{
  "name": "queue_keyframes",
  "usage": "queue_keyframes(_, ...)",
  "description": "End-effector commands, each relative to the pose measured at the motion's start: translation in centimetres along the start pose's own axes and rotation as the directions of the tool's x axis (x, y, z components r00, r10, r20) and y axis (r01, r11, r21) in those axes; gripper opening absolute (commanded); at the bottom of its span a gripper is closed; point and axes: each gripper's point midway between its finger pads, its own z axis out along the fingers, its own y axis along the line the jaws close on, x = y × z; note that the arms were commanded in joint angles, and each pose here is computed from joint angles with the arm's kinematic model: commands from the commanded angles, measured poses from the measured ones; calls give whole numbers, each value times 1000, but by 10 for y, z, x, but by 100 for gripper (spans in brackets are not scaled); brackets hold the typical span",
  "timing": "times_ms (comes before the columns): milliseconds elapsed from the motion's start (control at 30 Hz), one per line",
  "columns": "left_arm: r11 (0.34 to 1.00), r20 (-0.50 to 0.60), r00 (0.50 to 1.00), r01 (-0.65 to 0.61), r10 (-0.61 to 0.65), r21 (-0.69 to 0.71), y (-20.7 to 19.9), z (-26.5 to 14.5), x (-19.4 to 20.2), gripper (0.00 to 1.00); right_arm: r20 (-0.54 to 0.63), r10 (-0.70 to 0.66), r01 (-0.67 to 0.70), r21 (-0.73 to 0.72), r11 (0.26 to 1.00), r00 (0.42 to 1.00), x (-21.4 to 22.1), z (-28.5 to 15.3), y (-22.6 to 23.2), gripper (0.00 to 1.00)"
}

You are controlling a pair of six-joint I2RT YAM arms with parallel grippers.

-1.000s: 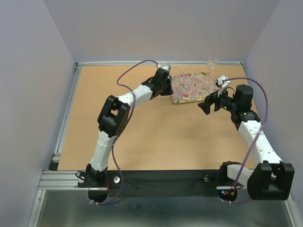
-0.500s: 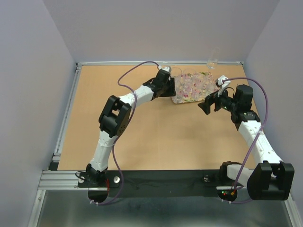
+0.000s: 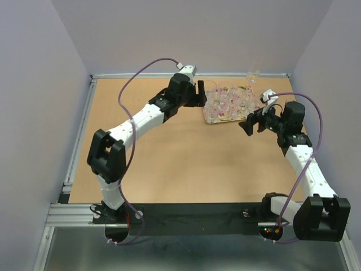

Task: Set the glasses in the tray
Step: Place the glass into the tray

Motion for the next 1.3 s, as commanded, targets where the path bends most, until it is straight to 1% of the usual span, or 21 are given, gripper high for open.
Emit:
queue_keyframes(0, 995, 147, 984, -95, 99, -29, 1, -50, -37, 82, 48, -57, 54, 59, 997, 997, -14, -9, -12, 100)
queue_keyframes(33, 992, 195, 973, -110, 121, -67, 7, -70, -52, 84, 47, -55, 51, 68, 996, 997, -13, -10, -14, 100)
queue_keyframes(100, 984, 203, 968, -124, 148, -126, 23, -87, -47, 89, 49, -50, 46, 89, 995, 998, -13, -13, -20, 100)
queue_keyframes(133, 980, 251, 952, -140, 173, -142, 23, -112, -60, 91, 49, -47, 42, 97, 994, 998, -14, -14, -22, 100)
queue_keyframes(167, 972, 279, 943, -130, 183, -197, 34, -125, -65, 93, 52, -38, 32, 104, 994, 998, -15, -16, -25, 100)
queue_keyframes(233, 956, 279, 937, -136, 210, -261, 54, -144, -54, 99, 54, -30, 23, 128, 991, 998, -15, -20, -31, 100)
queue_keyframes(267, 945, 330, 916, -129, 229, -300, 61, -171, -65, 99, 53, -29, 20, 149, 989, 998, -16, -22, -36, 100)
queue_keyframes(300, 935, 316, 917, -137, 245, -327, 71, -178, -54, 99, 54, -21, 12, 169, 986, 998, -16, -24, -41, 100)
queue_keyframes(367, 928, 393, 883, -109, 255, -356, 77, -212, -66, 99, 58, -10, -2, 205, 979, 998, -17, -27, -48, 100)
queue_keyframes(433, 909, 380, 876, -136, 296, -394, 89, -226, -55, 99, 69, -1, -16, 247, 969, 998, -19, -32, -56, 100)
queue_keyframes(467, 904, 414, 859, -119, 301, -411, 92, -245, -60, 99, 75, 15, -34, 260, 965, 997, -19, -33, -58, 100)
queue_keyframes(533, 885, 402, 857, -123, 323, -449, 105, -254, -46, 99, 86, 36, -60, 294, 954, 996, -20, -37, -64, 100)
queue_keyframes(667, 844, 431, 838, -62, 334, -533, 131, -283, -32, 99, 104, 83, -118, 406, 906, 991, -20, -45, -83, 100)
queue_keyframes(700, 825, 405, 841, -81, 358, -560, 138, -283, -24, 99, 110, 85, -124, 425, 896, 990, -22, -48, -85, 100)
queue_keyframes(833, 830, 455, 823, -35, 340, -556, 142, -297, -20, 99, 138, 114, -169, 506, 846, 984, -24, -58, -97, 100)
queue_keyframes(933, 834, 475, 814, -21, 335, -552, 144, -302, -17, 99, 164, 154, -221, 571, 791, 974, -18, -66, -106, 100)
queue_keyframes(1033, 832, 479, 812, -15, 334, -554, 144, -305, -18, 99, 180, 176, -252, 667, 701, 968, -9, -80, -120, 100)
queue_keyframes(1133, 833, 480, 811, -15, 333, -553, 144, -306, -18, 99, 241, 185, -303, 709, 637, 953, -11, -90, -127, 100)
queue_keyframes(1167, 832, 482, 810, -13, 334, -555, 144, -307, -18, 99, 262, 185, -320, 755, 573, 947, -8, -101, -135, 100)
queue_keyframes(1233, 831, 485, 808, -9, 334, -557, 145, -308, -18, 99, 280, 183, -334, 787, 518, 942, -5, -109, -141, 100)
queue_keyframes(1267, 829, 488, 807, -5, 333, -559, 145, -310, -19, 99, 314, 175, -359, 822, 442, 933, -3, -122, -148, 100)
